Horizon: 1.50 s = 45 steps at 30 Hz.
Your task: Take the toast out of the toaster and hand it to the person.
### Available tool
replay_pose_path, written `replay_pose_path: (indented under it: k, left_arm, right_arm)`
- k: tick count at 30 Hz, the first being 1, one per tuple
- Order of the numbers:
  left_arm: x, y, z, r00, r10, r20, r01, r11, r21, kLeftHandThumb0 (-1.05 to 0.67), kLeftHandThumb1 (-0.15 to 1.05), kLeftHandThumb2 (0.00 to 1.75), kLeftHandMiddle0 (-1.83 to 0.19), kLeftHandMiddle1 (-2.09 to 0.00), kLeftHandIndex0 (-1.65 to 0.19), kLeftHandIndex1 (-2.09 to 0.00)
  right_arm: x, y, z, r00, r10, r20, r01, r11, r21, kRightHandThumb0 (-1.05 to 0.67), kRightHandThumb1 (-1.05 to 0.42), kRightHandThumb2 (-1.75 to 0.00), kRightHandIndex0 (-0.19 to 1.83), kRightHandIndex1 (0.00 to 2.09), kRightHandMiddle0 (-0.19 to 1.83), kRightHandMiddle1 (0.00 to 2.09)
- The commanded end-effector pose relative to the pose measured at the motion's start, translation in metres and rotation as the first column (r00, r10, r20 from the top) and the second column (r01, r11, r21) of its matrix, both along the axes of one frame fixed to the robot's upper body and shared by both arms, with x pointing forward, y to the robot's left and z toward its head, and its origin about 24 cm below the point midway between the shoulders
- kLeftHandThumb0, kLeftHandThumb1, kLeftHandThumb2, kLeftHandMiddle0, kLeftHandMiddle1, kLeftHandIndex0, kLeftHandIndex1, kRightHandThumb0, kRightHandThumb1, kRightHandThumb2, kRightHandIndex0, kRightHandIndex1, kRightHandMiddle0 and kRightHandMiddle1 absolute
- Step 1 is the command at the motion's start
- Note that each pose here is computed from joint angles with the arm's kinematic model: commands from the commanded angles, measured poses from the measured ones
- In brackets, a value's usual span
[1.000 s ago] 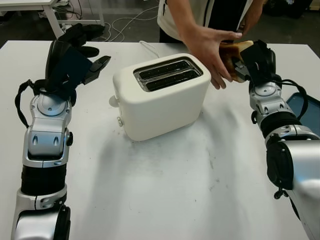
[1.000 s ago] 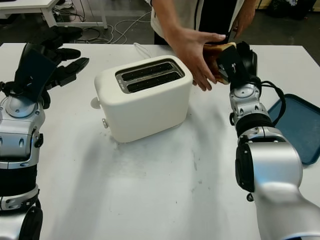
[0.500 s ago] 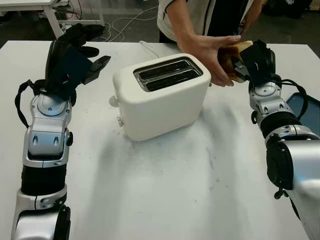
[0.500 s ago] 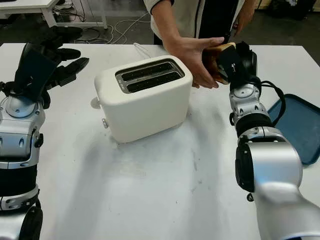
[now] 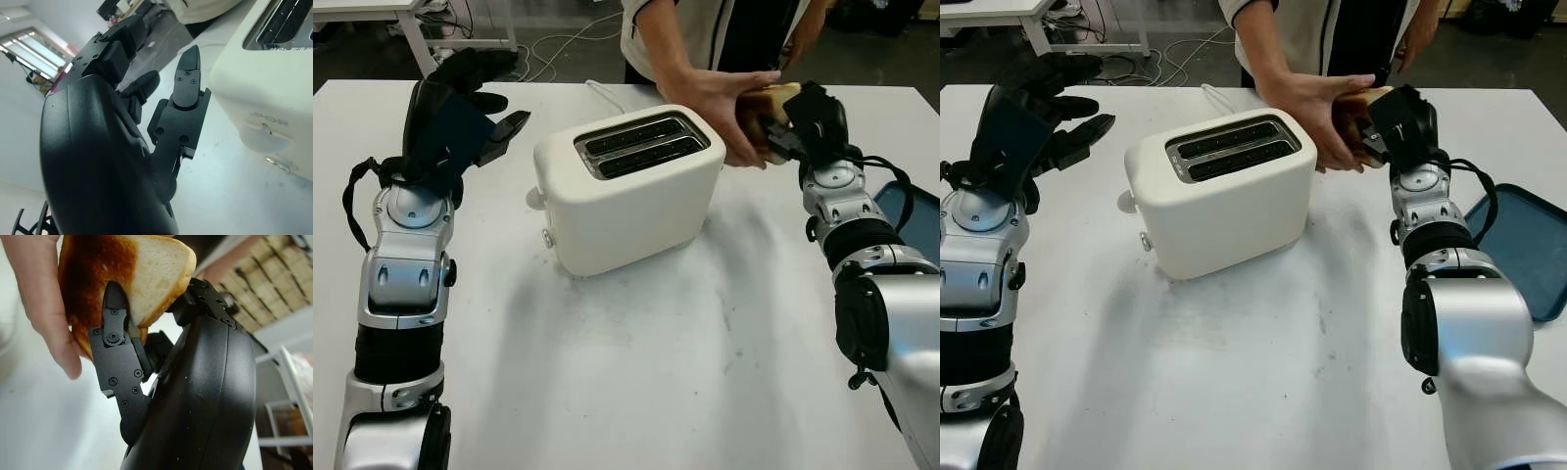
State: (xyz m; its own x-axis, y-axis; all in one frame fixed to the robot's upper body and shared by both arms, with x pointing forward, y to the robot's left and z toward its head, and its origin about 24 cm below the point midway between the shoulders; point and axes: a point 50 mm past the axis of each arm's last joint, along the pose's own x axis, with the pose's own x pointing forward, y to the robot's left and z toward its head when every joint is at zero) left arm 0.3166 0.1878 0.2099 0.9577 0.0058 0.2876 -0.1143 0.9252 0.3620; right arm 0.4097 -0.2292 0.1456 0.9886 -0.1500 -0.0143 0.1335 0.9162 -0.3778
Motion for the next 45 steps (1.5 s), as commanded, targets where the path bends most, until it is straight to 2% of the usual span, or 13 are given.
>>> replay_pose_path:
  k: [1, 2, 3, 4, 7, 10, 12, 15, 23, 29, 34, 40, 45]
  left_arm:
    - [-0.002, 0.002, -0.001, 1.000, 0.014, 0.001, -0.014, 1.000, 0.017, -0.18, 0.86, 0.19, -0.30, -0.85, -0.50, -0.35]
    - [-0.002, 0.002, -0.001, 1.000, 0.014, 0.001, -0.014, 1.000, 0.016, -0.18, 0.86, 0.19, -0.30, -0.85, -0.50, -0.35]
    - [-0.002, 0.002, -0.001, 1.000, 0.015, 0.001, -0.015, 1.000, 0.019, -0.19, 0.86, 0.19, -0.30, -0.85, -0.50, -0.35]
    - [-0.003, 0.002, -0.001, 1.000, 0.016, 0.002, -0.016, 1.000, 0.021, -0.19, 0.86, 0.19, -0.30, -0.85, -0.50, -0.35]
    - [-0.003, 0.003, -0.001, 1.000, 0.017, -0.003, -0.017, 1.000, 0.011, -0.19, 0.86, 0.19, -0.29, -0.84, -0.49, -0.34]
    - [-0.003, 0.003, -0.002, 1.000, 0.024, -0.012, -0.024, 1.000, -0.004, -0.18, 0.87, 0.19, -0.27, -0.83, -0.48, -0.33]
    - [-0.004, 0.004, -0.003, 1.000, 0.027, -0.011, -0.027, 1.000, -0.008, -0.18, 0.86, 0.18, -0.27, -0.83, -0.48, -0.33]
    - [-0.004, 0.005, -0.003, 0.999, 0.031, -0.015, -0.031, 0.999, -0.011, -0.18, 0.87, 0.18, -0.26, -0.82, -0.48, -0.32]
    - [-0.011, 0.014, -0.013, 0.999, 0.025, -0.022, -0.027, 0.997, -0.072, -0.19, 0.87, 0.16, -0.25, -0.78, -0.46, -0.28]
    - [-0.037, 0.022, -0.028, 0.999, 0.043, -0.009, -0.044, 0.993, -0.114, -0.17, 0.91, 0.13, -0.26, -0.69, -0.47, -0.24]
    - [-0.063, 0.026, -0.043, 0.998, 0.049, -0.031, -0.055, 0.972, -0.228, -0.18, 0.92, 0.13, -0.26, -0.61, -0.45, -0.18]
    - [-0.093, 0.012, -0.058, 0.995, 0.066, -0.071, -0.084, 0.954, -0.287, -0.25, 0.92, 0.18, -0.25, -0.49, -0.42, -0.11]
    - [-0.112, -0.005, -0.085, 0.992, 0.056, -0.116, -0.090, 0.944, -0.316, -0.40, 0.92, 0.24, -0.23, -0.44, -0.38, -0.06]
  right_arm:
    - [-0.003, -0.006, -0.001, 0.999, 0.043, 0.019, -0.043, 0.999, -0.004, -0.37, -0.92, -0.46, 0.57, 1.40, 0.50, 1.18]
    - [-0.003, -0.005, 0.000, 0.997, 0.079, 0.015, -0.079, 0.997, 0.015, -0.45, -0.92, -0.46, 0.49, 1.10, 0.48, 0.87]
    - [-0.003, -0.005, 0.001, 0.993, 0.115, 0.013, -0.115, 0.993, 0.017, -0.56, -0.92, -0.48, 0.32, 0.64, 0.35, 0.45]
    - [-0.004, -0.004, 0.001, 0.989, 0.146, 0.013, -0.146, 0.989, 0.018, -0.60, -0.92, -0.51, 0.26, 0.40, 0.31, 0.26]
    - [-0.004, -0.003, 0.004, 0.978, 0.208, 0.013, -0.208, 0.978, -0.017, -0.68, -0.92, -0.57, 0.06, 0.06, 0.08, 0.03]
    - [-0.005, -0.004, 0.005, 0.978, 0.204, 0.033, -0.202, 0.978, -0.055, -0.72, -0.92, -0.49, 0.01, 0.01, 0.01, 0.00]
    - [-0.006, -0.006, 0.006, 0.979, 0.199, 0.043, -0.197, 0.979, -0.050, -0.73, -0.92, -0.32, 0.00, 0.00, 0.00, 0.00]
    - [-0.007, -0.007, 0.007, 0.975, 0.210, 0.066, -0.210, 0.978, -0.003, -0.73, -0.92, -0.19, 0.00, 0.00, 0.00, 0.00]
    - [-0.022, -0.005, -0.004, 0.949, 0.214, 0.233, -0.237, 0.969, 0.071, -0.61, -0.92, -0.39, 0.00, 0.00, 0.00, 0.00]
    - [-0.069, 0.016, -0.028, 0.911, 0.259, 0.320, -0.319, 0.935, 0.153, -0.46, -0.92, -0.56, 0.03, 0.01, 0.03, 0.01]
    - [-0.123, 0.048, -0.041, 0.903, 0.312, 0.297, -0.372, 0.912, 0.172, -0.54, -0.92, -0.65, 0.01, 0.00, 0.03, 0.01]
    - [-0.162, 0.069, -0.052, 0.912, 0.311, 0.266, -0.377, 0.893, 0.248, -0.54, -0.92, -0.73, 0.01, 0.01, 0.03, 0.00]
    - [-0.187, 0.080, -0.062, 0.931, 0.298, 0.212, -0.353, 0.883, 0.310, -0.51, -0.92, -0.75, 0.00, 0.00, 0.00, 0.00]
